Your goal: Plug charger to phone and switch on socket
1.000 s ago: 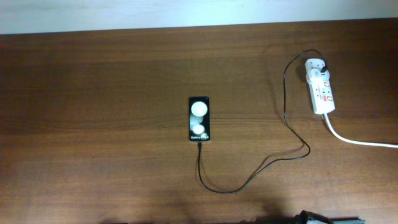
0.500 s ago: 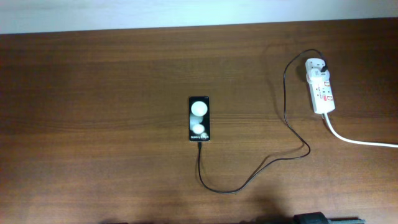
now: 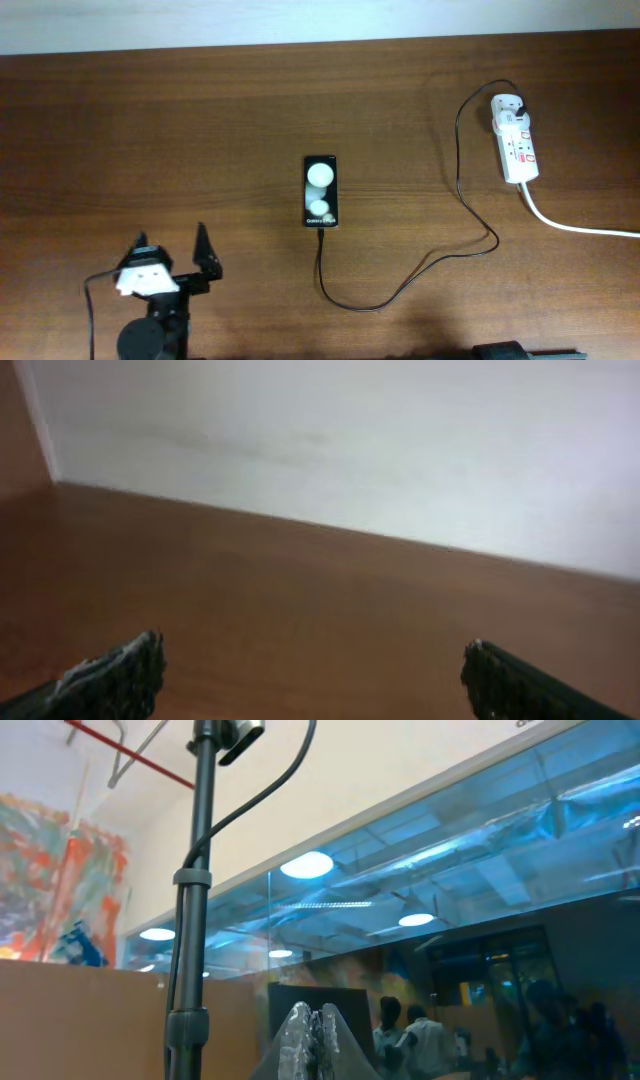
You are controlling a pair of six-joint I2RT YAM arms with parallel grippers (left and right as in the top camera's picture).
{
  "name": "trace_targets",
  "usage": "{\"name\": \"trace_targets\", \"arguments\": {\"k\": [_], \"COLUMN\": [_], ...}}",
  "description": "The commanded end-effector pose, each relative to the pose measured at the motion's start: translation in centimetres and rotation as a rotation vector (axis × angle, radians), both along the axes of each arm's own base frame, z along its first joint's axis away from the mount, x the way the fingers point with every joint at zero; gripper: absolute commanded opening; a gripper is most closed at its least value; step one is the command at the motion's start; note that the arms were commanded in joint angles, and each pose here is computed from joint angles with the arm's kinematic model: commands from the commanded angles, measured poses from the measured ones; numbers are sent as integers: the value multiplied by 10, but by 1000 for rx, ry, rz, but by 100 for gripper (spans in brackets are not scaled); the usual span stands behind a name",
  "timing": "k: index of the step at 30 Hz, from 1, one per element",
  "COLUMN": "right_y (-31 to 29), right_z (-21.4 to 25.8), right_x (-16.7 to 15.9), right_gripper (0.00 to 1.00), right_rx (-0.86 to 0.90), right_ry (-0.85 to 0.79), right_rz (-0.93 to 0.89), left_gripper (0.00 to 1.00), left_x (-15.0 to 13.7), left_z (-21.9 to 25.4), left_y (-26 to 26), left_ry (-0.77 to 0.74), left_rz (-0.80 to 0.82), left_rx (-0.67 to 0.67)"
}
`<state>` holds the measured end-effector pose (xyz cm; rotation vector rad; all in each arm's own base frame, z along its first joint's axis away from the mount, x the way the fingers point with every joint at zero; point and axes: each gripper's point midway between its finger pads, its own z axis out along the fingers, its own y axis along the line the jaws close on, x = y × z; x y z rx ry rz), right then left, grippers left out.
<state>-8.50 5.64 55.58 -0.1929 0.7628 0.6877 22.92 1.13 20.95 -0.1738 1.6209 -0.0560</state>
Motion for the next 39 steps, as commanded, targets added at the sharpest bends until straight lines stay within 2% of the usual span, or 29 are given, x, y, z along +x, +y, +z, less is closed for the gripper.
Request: {"name": "trace_targets", "arguments": {"k": [1,6,11,27,29,33,35,36,37,38,39], "right_y": [-6,-6,-4,-1,-2,-6,-11,-19,-26,-31,-38], "right_z": [-2,-2,-7,-8,-7,-8,-17,-25,-32,-38,-49], "right_x": [-3,-2,8,7,6,30,69,91,107,120,139], "right_gripper": [6,6,6,6,10,25,31,39,50,98,98], "right_rx": [29,29,28,25,29,55,94,132,169,194,223], "right_ry": [-7,-5,1,10,4,0,24,51,72,90,124], "right_rz": [-13,-13,-7,25,21,0,-33,-69,-104,-129,-162], "left_gripper": [99,99,99,99,99,99,99,99,99,99,99], "left_x": [5,17,17,17,17,17,17,17,17,17,17], "left_z": [-18,-33,-54,-53,-53,-53,-53,-53,-53,-53,-53], "left_y": [-16,-16,-16,-16,-16,-16,-16,-16,-16,-16,-16], "left_ry": [26,-40,28,22,22,22,22,22,22,22,22], "left_rz": [-107,-101,-106,-107,-106,-106,-106,-106,-106,-106,-106], "left_rx": [173,175,172,173,173,173,173,173,173,173,173]}}
